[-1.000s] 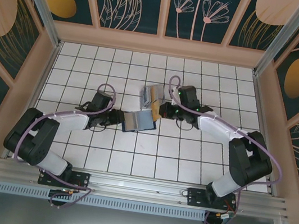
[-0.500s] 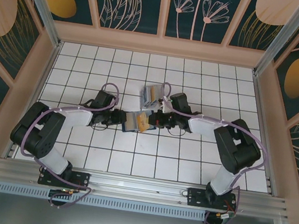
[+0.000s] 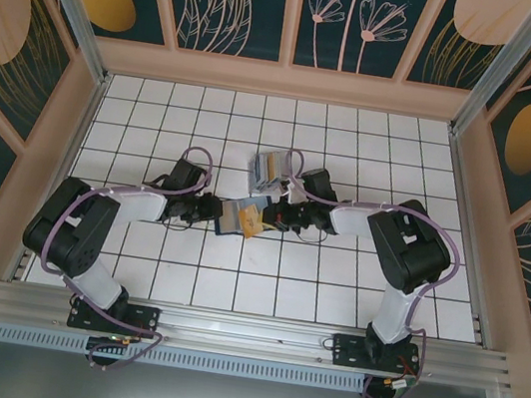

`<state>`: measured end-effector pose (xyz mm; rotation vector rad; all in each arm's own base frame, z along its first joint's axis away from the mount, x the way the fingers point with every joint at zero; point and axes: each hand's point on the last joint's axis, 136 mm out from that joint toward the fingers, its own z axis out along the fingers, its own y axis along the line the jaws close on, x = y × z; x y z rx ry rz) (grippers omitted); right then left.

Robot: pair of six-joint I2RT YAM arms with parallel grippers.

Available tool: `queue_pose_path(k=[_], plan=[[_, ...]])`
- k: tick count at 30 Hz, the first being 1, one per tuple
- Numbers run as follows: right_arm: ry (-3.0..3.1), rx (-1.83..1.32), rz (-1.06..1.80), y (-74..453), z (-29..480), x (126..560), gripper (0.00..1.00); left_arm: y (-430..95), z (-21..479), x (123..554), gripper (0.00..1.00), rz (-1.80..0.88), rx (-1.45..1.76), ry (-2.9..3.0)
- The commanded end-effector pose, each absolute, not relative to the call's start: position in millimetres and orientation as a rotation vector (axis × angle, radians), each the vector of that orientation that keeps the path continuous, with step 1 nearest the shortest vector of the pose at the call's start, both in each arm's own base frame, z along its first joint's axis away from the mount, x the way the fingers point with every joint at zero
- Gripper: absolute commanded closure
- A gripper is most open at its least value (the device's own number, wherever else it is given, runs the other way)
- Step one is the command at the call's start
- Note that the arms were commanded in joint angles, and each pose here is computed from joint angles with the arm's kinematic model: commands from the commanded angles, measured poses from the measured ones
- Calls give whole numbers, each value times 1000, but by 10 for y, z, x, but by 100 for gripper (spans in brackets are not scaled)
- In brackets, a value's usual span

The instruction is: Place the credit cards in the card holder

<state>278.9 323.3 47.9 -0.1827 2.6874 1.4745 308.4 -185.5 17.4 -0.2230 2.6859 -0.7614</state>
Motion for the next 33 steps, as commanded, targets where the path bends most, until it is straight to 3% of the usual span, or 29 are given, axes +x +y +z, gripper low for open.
queue_pose_path(k=[1, 33], plan=[[2721, -97, 1411, 3169, 385, 2819, 100, -1882, 52, 3029, 73, -760, -201, 2732], [2735, 82, 1453, 3235, 342, 2610, 100, -1865, -41, 2982, 78, -765, -237, 2744]])
